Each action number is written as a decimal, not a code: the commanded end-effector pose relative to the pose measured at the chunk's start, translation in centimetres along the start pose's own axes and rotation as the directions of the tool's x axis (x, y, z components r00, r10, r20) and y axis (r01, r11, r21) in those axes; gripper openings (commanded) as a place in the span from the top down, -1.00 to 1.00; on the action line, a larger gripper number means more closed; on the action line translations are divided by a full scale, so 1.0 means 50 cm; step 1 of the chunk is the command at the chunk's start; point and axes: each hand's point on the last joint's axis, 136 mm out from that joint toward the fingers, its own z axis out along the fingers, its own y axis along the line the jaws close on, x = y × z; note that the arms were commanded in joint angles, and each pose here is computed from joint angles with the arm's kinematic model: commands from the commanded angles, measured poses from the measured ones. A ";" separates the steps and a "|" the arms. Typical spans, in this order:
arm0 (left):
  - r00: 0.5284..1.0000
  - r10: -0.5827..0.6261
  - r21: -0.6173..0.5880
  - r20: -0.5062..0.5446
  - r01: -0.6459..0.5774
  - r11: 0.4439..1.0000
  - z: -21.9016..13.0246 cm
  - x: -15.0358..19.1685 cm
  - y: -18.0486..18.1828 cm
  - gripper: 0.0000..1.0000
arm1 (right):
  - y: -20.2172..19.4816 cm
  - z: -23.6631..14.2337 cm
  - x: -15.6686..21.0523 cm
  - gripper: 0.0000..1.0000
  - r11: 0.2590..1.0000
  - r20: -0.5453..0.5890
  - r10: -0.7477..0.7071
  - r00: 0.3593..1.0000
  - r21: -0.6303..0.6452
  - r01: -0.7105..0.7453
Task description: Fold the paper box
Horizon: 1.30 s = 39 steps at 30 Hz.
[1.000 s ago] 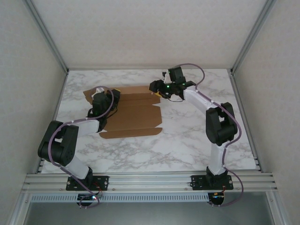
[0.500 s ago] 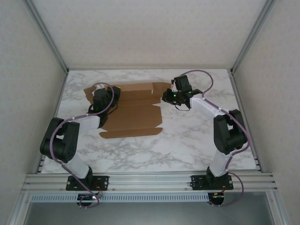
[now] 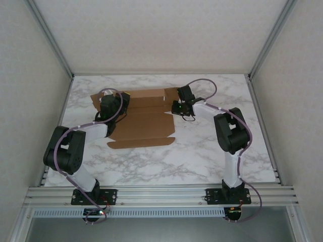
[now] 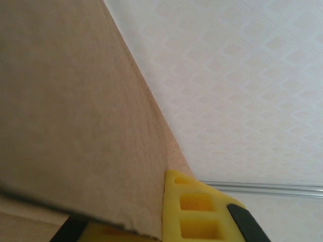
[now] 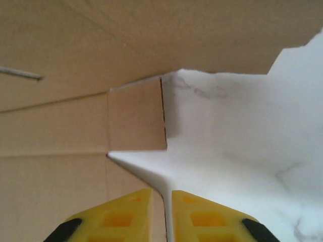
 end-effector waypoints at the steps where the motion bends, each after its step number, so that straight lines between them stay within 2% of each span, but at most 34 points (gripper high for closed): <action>1: 0.998 0.007 -0.095 -0.056 -0.012 0.995 0.007 0.020 0.053 0.96 | -0.027 0.018 -0.031 0.79 0.996 0.054 0.006 0.999 0.093 -0.011; 6: 0.997 0.025 -0.100 -0.075 -0.033 0.994 0.005 0.024 0.049 0.96 | -0.050 0.048 -0.023 0.90 0.987 0.016 0.018 1.000 0.162 -0.020; 12: 0.995 0.026 -0.107 -0.091 -0.035 0.994 0.013 0.029 0.053 0.95 | -0.036 0.086 -0.002 0.90 0.992 -0.036 0.044 0.998 0.121 -0.039; 21: 0.993 -0.002 -0.103 -0.122 -0.011 0.995 0.019 0.042 0.059 0.96 | 0.046 0.104 0.005 0.82 0.990 -0.071 0.107 0.992 -0.082 -0.113; 29: 0.992 -0.012 -0.101 -0.125 -0.001 0.995 0.010 0.044 0.057 0.95 | 0.113 0.081 -0.009 0.76 0.937 -0.070 0.198 0.978 -0.280 -0.209; 39: 0.993 -0.022 -0.109 -0.120 0.008 0.994 0.002 0.043 0.058 0.95 | 0.147 0.056 -0.019 0.74 0.876 -0.045 0.248 0.968 -0.417 -0.244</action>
